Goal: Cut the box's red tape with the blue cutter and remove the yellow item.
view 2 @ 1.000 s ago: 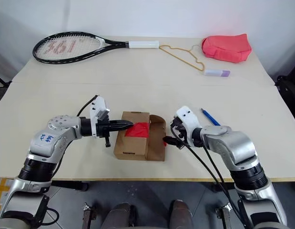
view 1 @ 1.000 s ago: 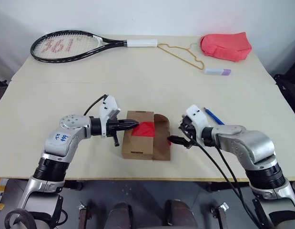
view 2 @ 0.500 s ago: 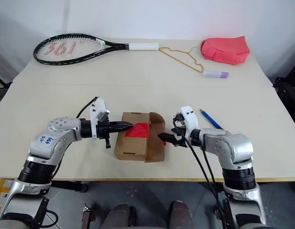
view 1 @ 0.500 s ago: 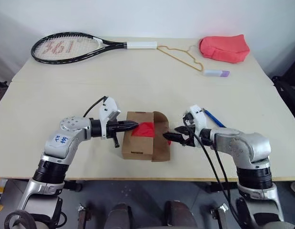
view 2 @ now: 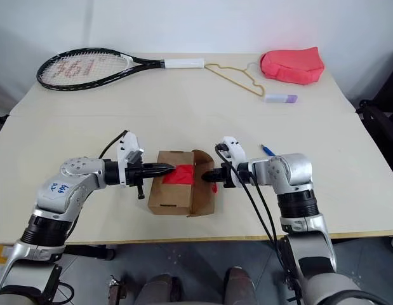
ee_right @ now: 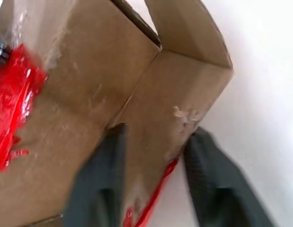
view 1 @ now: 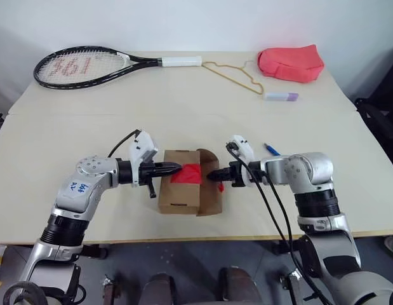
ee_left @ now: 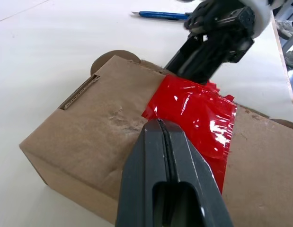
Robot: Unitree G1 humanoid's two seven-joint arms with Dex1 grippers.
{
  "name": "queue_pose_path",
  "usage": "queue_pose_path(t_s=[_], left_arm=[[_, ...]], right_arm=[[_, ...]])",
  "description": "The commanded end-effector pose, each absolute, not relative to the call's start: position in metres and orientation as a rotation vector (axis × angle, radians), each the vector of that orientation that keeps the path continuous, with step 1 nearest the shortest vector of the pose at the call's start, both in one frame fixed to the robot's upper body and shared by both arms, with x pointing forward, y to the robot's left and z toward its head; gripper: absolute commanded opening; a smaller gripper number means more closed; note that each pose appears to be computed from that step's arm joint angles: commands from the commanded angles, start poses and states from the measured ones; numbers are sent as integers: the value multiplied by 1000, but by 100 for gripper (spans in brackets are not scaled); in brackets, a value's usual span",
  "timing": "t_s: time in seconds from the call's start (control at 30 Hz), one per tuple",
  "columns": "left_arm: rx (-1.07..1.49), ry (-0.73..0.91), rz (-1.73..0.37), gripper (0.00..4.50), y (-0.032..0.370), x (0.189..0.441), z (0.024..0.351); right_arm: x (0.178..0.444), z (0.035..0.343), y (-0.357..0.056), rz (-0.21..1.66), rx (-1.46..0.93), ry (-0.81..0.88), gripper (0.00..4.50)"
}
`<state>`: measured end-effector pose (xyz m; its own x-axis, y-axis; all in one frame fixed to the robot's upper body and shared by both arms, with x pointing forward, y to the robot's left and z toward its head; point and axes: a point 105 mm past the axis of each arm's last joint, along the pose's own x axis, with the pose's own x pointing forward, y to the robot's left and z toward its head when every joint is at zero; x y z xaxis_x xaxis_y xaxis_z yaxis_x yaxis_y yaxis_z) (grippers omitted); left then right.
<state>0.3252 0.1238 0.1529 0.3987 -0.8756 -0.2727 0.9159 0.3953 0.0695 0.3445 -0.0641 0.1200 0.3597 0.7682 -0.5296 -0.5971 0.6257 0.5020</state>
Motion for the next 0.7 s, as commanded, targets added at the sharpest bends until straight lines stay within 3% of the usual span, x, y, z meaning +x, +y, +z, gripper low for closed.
queue_pose_path(t_s=[0.03, 0.1, 0.2, 0.5, 0.7], left_arm=[[224, 283, -1133, 0, 131, 320, 133], [228, 276, -1132, 0, 134, 319, 133], [216, 253, -1161, 0, 136, 316, 133], [173, 186, -1201, 0, 118, 321, 125], [66, 82, -1276, 0, 66, 323, 119]], right_arm=[[331, 101, -56, 929, 287, 956, 52], [326, 108, -56, 958, 295, 989, 52], [327, 129, -59, 977, 334, 980, 3], [342, 181, -90, 938, 375, 899, 3], [347, 226, -136, 788, 218, 867, 3]])
